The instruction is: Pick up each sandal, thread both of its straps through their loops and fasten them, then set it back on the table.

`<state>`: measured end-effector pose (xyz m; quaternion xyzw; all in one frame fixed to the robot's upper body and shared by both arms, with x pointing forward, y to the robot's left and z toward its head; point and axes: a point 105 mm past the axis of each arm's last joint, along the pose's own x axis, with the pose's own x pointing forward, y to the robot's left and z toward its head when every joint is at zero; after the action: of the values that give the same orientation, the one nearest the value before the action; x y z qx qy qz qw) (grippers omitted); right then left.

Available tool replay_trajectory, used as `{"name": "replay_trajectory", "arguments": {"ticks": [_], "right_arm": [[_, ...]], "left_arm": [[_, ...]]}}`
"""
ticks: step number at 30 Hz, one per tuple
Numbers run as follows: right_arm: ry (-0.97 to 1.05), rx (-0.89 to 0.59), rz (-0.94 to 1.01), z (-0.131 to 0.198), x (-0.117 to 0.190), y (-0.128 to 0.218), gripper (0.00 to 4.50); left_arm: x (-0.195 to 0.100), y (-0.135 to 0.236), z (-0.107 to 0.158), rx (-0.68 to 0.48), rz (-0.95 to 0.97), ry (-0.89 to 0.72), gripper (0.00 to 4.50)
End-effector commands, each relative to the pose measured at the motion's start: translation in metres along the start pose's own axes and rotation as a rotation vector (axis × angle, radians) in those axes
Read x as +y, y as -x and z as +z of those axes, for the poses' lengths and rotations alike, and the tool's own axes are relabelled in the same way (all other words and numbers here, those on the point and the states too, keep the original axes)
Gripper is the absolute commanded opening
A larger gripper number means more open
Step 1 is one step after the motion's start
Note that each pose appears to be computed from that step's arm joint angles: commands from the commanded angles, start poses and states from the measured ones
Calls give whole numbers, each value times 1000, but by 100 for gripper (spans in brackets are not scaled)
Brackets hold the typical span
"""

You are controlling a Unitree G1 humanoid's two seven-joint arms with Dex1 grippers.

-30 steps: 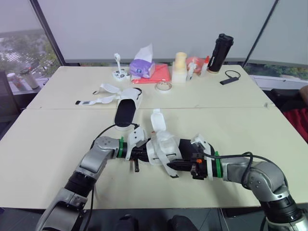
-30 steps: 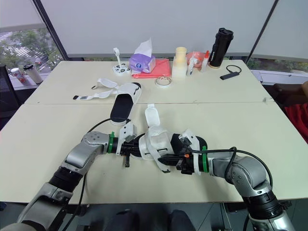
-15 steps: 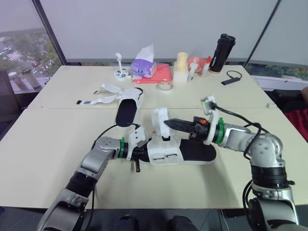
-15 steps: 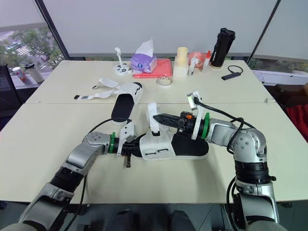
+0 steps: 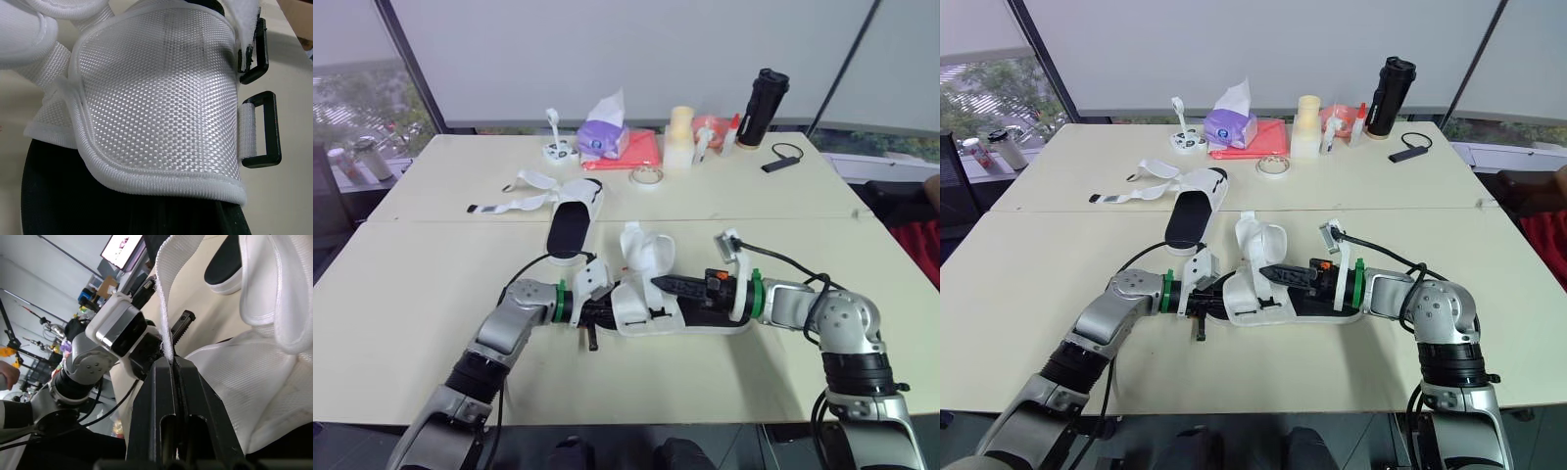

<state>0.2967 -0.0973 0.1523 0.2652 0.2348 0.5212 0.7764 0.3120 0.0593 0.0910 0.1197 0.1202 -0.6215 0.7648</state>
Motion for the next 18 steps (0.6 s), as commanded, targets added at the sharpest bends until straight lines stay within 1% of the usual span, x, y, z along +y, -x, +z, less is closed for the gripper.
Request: {"name": "replay_trajectory", "arguments": {"ticks": [1, 9, 18], "right_arm": [[16, -22, 7, 3, 4, 2, 3], [36, -23, -70, 5, -13, 11, 3], [19, -25, -27, 7, -9, 16, 3]], "left_arm": [[-6, -2, -16, 41, -14, 47, 0], [-6, -3, -16, 43, -17, 44, 0], [-6, -4, -16, 44, -17, 46, 0]]}}
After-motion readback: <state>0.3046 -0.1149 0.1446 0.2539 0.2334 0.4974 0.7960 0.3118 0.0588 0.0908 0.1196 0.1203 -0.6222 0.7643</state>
